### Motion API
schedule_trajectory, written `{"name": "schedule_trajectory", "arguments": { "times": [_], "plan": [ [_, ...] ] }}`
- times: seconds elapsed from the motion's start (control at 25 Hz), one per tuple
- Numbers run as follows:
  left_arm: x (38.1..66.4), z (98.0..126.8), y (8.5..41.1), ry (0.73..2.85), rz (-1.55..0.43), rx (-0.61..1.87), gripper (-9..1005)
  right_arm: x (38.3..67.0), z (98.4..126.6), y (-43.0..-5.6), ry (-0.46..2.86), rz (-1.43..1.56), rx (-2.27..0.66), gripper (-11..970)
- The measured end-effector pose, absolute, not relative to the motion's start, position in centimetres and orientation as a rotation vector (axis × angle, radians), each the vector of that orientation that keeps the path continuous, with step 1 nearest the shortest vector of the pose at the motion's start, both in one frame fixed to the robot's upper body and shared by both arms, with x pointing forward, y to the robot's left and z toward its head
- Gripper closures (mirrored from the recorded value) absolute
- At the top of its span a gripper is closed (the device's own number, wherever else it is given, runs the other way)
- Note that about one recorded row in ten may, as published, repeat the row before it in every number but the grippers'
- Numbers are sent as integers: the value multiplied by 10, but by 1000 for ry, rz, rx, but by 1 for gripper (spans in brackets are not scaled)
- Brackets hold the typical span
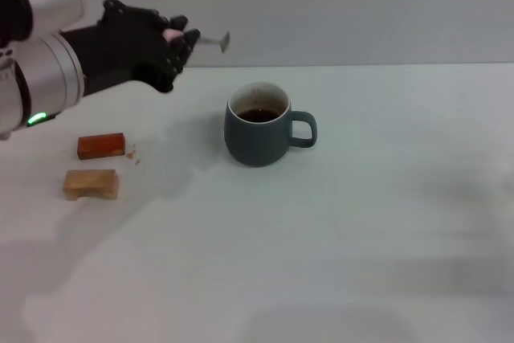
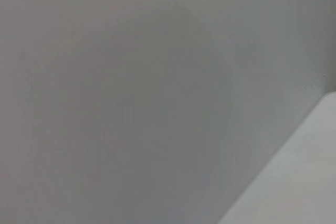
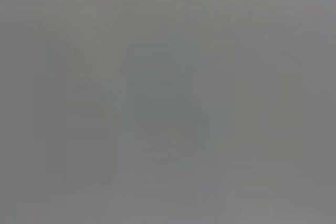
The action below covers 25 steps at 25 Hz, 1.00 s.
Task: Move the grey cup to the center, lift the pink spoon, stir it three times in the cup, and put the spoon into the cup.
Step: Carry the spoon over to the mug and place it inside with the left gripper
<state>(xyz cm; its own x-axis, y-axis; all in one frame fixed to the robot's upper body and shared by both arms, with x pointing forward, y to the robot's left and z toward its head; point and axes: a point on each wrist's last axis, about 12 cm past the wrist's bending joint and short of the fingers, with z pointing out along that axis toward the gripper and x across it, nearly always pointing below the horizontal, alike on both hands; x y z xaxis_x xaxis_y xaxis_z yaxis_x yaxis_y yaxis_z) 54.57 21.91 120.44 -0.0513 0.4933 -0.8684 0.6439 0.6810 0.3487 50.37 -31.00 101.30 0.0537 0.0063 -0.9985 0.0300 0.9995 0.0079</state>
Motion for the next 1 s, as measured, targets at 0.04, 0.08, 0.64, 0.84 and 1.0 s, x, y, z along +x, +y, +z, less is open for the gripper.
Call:
{"name": "schedule_trajectory", "arguments": {
  "times": [0.04,0.08,0.64,0.84,1.0],
  "plan": [
    [546,1204,219,1698,-157,926,849,502,1012,-313,1519,-28,45,960],
    [545,1202,218,1700,-160,948,849,501,1011,-315,1522,-38,58,960],
    [548,1169,192,1742,-222,1089,849,488,1006,-331,1540,-91,115,959],
    [560,1161,188,1757,-220,1102,849,487,1006,-330,1538,-88,114,959],
    [568,1157,187,1762,-206,1107,849,487,1007,-329,1528,-86,113,959]
  ]
}}
